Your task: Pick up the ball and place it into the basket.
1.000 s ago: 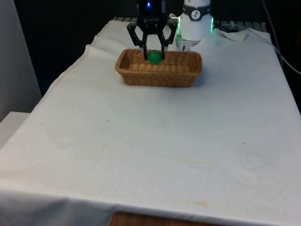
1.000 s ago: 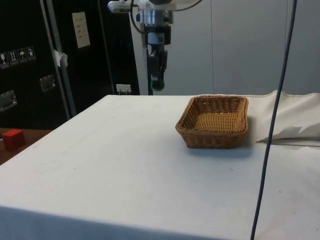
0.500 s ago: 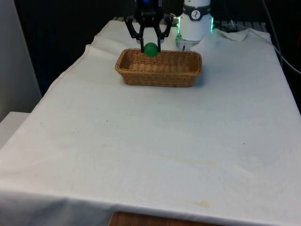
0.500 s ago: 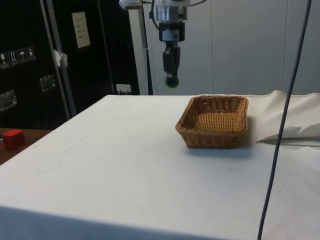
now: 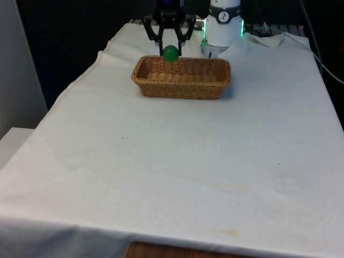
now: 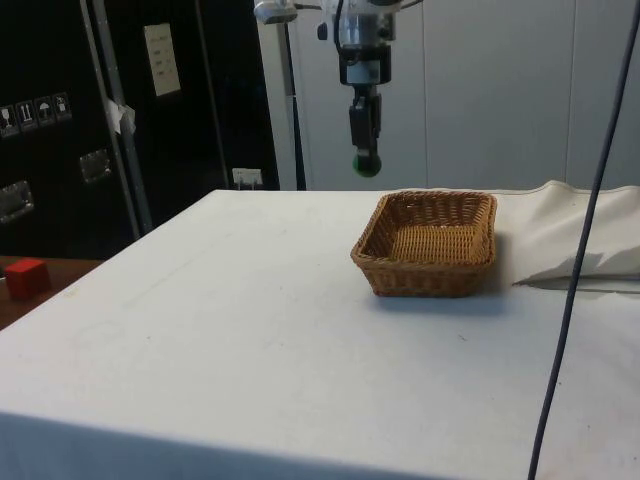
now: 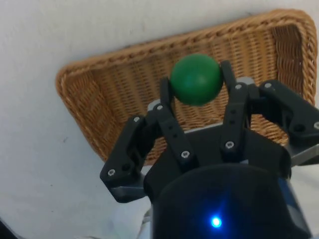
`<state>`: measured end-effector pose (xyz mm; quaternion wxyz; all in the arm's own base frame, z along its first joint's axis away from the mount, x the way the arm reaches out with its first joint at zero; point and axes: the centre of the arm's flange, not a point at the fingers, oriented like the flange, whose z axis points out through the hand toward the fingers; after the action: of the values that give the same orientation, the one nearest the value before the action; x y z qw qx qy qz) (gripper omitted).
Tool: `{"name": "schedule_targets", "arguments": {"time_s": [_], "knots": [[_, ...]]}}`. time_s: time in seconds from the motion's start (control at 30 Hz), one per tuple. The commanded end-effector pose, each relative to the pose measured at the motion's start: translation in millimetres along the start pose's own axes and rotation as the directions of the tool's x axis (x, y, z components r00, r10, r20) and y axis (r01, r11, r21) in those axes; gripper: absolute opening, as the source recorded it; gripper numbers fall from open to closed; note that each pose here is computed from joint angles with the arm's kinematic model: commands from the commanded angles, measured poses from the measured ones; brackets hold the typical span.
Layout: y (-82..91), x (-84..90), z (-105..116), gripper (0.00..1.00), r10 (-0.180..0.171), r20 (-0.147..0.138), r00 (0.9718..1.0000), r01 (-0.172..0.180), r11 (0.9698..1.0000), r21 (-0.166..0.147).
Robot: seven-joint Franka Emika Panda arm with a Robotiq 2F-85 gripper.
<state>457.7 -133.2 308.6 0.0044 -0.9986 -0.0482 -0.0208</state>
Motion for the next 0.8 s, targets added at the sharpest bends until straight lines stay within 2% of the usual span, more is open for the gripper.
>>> {"name": "schedule_targets", "arguments": {"time_s": [0.0,0.13,0.17,0.2,0.47,0.5,0.53,0.73,0.77], "knots": [[1.4,-2.4,2,0.01,0.004,0.000,1.0000,-0.004,0.9998,-0.017],[1.6,-9.3,5,0.01,0.011,0.009,0.9999,-0.011,0.9998,-0.018],[-0.4,-8.5,4,0.01,0.006,0.014,0.9999,-0.006,1.0000,-0.002],[1.8,-13.0,7,0.01,0.014,0.015,0.9998,-0.013,0.9997,-0.018],[1.9,-25.6,15,0.01,0.030,0.035,0.9989,-0.030,0.9994,-0.019],[0.2,-23.6,13,0.01,0.025,0.039,0.9989,-0.025,0.9997,-0.003],[2.1,-28.3,17,0.01,0.037,0.038,0.9986,-0.036,0.9992,-0.020],[1.4,-39.7,31,0.01,0.057,0.044,0.9974,-0.056,0.9982,-0.021],[-0.1,-37.2,27,0.01,0.048,0.049,0.9976,-0.048,0.9989,-0.004]]}}
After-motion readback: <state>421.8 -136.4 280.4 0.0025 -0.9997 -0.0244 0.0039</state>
